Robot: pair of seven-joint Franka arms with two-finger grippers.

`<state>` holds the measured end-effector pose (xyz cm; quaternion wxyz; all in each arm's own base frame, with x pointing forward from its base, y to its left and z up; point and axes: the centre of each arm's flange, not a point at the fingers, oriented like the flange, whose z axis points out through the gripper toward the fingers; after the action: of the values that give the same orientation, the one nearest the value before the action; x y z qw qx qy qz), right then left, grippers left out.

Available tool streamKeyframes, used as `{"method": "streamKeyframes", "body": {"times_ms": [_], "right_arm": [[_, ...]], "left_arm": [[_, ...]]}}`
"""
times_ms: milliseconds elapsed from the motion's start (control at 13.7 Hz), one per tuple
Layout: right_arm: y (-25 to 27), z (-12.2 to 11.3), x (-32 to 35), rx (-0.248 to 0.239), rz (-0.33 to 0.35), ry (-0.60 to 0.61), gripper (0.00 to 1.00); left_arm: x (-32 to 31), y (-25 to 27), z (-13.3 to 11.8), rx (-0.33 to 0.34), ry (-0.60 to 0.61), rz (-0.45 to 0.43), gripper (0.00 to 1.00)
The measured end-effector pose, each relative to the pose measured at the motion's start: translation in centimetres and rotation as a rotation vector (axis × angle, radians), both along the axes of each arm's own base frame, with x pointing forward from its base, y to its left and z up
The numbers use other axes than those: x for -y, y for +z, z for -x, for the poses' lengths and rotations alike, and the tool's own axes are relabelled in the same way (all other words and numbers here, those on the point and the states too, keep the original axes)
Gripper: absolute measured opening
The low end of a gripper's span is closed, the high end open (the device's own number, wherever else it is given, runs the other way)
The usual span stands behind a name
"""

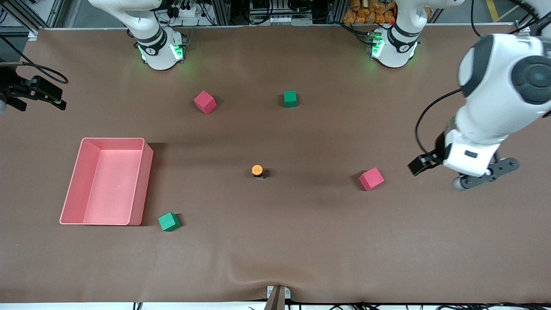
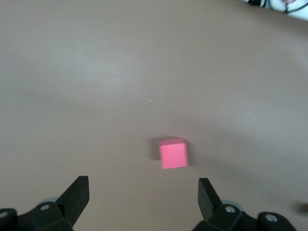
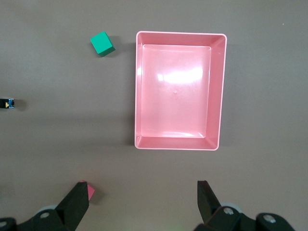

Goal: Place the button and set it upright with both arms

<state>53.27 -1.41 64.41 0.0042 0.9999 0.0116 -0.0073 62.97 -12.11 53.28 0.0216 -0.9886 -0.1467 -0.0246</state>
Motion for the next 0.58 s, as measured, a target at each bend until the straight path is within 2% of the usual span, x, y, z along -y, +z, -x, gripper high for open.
{"method": "streamKeyframes", "body": {"times_ms": [219, 583], "right_arm": [[0.0, 0.0, 0.0, 0.0, 0.0, -0.001, 1.0], [0.0, 0.0, 0.0, 0.0, 0.0, -0.001, 1.0]], "left_arm": [[-5.6, 0.7, 1.3, -0.045, -0.084, 0.01, 1.0], [-8.4, 1.8, 2.8, -0.099, -0.145, 0.006, 1.0]]}}
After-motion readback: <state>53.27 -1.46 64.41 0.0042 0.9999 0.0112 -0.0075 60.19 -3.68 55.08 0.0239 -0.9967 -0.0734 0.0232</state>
